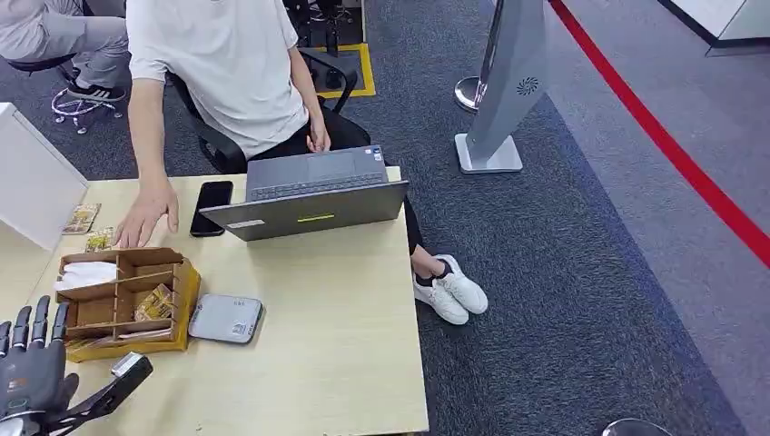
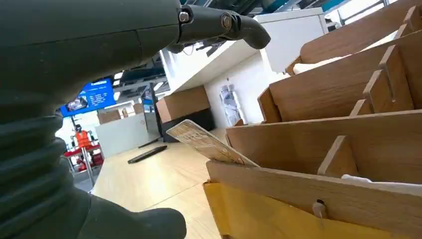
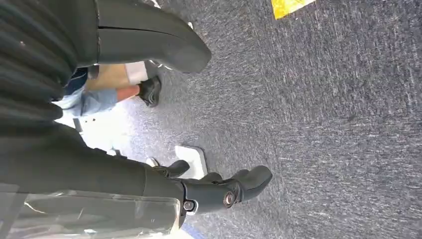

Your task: Pass the card to the sensor for recognition and then transmit it.

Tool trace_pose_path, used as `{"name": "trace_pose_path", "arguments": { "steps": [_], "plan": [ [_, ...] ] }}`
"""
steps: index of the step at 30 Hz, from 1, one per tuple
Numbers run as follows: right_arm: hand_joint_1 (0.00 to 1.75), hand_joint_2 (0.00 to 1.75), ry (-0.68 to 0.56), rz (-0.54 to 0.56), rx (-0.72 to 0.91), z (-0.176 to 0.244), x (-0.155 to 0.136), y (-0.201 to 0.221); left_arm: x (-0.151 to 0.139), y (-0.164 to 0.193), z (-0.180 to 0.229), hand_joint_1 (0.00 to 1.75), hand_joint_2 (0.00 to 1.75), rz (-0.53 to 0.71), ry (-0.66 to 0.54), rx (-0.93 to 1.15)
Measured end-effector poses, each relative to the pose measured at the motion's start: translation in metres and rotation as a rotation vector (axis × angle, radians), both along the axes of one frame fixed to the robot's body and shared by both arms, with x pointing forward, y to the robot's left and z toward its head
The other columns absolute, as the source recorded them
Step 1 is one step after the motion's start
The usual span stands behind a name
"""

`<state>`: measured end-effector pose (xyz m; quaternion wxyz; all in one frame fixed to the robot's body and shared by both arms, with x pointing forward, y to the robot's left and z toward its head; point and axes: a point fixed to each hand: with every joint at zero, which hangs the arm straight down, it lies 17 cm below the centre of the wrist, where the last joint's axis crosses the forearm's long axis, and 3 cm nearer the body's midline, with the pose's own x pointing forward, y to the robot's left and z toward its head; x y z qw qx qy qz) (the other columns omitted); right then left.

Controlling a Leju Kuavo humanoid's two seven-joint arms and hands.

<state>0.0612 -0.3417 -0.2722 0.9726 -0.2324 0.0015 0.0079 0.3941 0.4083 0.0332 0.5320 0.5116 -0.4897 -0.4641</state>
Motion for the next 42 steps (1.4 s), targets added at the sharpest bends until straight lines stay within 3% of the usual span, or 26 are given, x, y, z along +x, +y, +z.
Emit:
{"name": "trace_pose_path", "arguments": {
  "steps": [12,13,42],
  "plan": [
    [0.0,1.75,0.0,0.014,0.001,0.0,0.001,0.0,0.013,-0.006,-0.006,0.0,1.75,0.0,-0.014,-0.005],
    [0.0,1.75,0.0,0.014,0.001,0.0,0.001,0.0,0.012,-0.008,-0.008,1.75,1.75,0.0,-0.011,-0.006],
    [0.0,1.75,-0.001,0.024,0.001,0.0,0.002,0.001,0.012,-0.021,-0.016,1.75,1.75,-0.028,-0.018,-0.081]
  ]
}}
